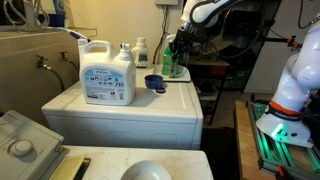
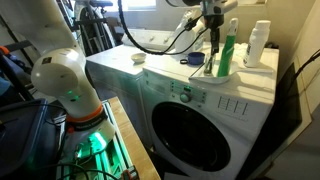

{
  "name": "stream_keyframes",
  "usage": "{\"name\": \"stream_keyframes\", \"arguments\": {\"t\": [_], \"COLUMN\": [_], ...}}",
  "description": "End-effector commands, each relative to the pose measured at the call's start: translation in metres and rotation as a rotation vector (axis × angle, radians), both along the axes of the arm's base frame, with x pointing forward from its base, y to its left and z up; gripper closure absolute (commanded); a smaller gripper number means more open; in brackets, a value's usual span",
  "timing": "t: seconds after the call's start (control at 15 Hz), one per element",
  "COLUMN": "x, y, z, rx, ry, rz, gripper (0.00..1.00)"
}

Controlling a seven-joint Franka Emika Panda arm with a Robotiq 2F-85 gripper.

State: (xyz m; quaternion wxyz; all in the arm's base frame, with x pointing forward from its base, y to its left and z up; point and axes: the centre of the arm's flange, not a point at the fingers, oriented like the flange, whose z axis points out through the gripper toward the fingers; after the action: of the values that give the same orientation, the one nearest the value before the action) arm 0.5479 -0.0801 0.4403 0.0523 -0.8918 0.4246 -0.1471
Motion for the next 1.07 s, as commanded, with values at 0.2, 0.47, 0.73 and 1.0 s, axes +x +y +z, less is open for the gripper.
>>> {"name": "stream_keyframes", "arguments": {"t": [0.2, 0.47, 0.73, 1.0], "x": [-0.036, -0.061, -0.042, 0.002], "y": [0.021, 0.057, 0.121, 0.139], "z": [0.095, 0.153, 0.145, 0.081], "rx": [-0.177, -0.325, -0.151, 0.013], "ry": [-0.109, -0.159, -0.264, -0.187], "rz": [0.085, 0.234, 0.421, 0.431], "gripper": [0.96, 0.96, 0.96, 0.96]}}
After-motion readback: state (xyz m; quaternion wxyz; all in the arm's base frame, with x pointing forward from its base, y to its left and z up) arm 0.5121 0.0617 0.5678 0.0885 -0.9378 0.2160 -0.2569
